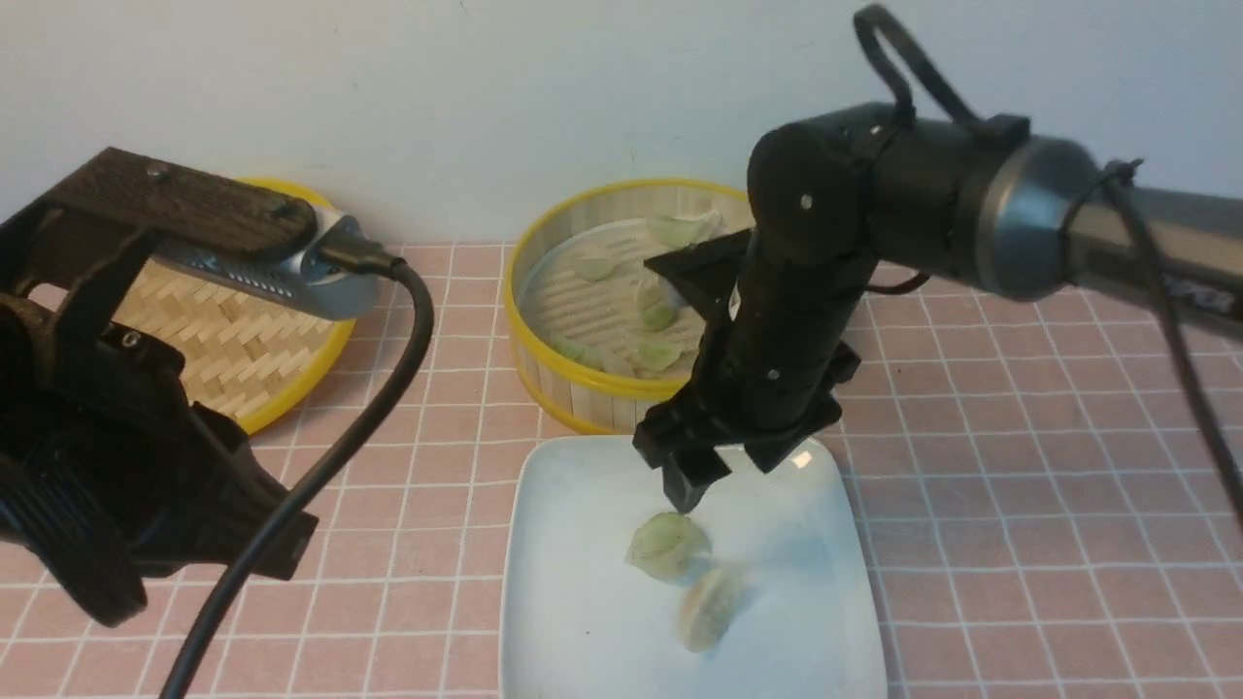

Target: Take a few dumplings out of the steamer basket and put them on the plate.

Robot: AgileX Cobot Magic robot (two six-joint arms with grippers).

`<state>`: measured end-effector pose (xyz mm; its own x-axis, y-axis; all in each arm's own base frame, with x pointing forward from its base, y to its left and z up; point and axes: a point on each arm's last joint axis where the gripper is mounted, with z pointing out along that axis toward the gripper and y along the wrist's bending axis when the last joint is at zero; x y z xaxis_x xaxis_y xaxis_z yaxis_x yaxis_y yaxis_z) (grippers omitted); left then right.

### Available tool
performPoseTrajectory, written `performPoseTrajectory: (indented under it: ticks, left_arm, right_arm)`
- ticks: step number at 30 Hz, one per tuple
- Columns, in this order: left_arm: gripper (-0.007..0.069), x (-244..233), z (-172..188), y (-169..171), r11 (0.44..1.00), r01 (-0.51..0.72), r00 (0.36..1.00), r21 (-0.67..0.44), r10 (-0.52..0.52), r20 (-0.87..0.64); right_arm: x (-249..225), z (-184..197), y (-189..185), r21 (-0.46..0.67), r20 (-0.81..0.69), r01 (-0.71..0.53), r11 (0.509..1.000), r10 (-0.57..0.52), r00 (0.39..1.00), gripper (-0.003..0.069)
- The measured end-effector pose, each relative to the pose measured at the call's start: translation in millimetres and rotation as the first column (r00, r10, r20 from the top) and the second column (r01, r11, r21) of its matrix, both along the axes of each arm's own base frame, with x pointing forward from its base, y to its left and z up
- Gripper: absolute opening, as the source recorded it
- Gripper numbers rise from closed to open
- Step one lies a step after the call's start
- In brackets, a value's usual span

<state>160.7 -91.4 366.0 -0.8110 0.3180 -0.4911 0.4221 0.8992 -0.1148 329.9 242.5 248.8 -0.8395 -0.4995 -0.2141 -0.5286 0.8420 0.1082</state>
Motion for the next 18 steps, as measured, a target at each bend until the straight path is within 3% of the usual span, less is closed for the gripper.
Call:
performPoseTrajectory:
  ticks: [3,7,8,11,14,18]
  left_arm:
    - [-0.0006,0.9,0.6,-0.4,1.0,-0.001,1.0,-0.006,0.001,0.011]
    - [-0.0006,3.5,2.3,-1.5,1.0,-0.004,0.999,-0.022,0.005,0.043]
    - [-0.0006,3.5,2.3,-1.5,1.0,-0.004,0.999,-0.022,0.005,0.043]
    - [-0.0006,5.0,3.4,-2.3,0.999,-0.005,0.998,-0.034,0.007,0.062]
    - [-0.0006,7.3,5.2,-3.4,0.999,-0.007,0.996,-0.05,0.011,0.092]
    - [-0.0006,10.0,7.4,-4.6,0.998,-0.008,0.992,-0.069,0.017,0.127]
  right_arm:
    - [-8.8,31.6,-9.2,0.019,0.077,-0.004,1.0,0.003,0.997,0.0456]
    - [-54.7,116.9,-44.4,0.134,0.25,0.027,0.991,-0.061,0.966,0.0246]
    - [-54.8,116.0,-44.5,0.133,0.248,0.028,0.991,-0.06,0.967,0.0246]
    - [-101.4,161.2,-78.8,0.226,0.352,0.041,0.973,-0.12,0.928,0.0104]
    - [-144.2,182.1,-111.0,0.33,0.484,0.01,0.944,-0.179,0.857,0.0016]
    - [-195.3,173.8,-150.2,0.434,0.637,-0.063,0.899,-0.257,0.727,-0.0011]
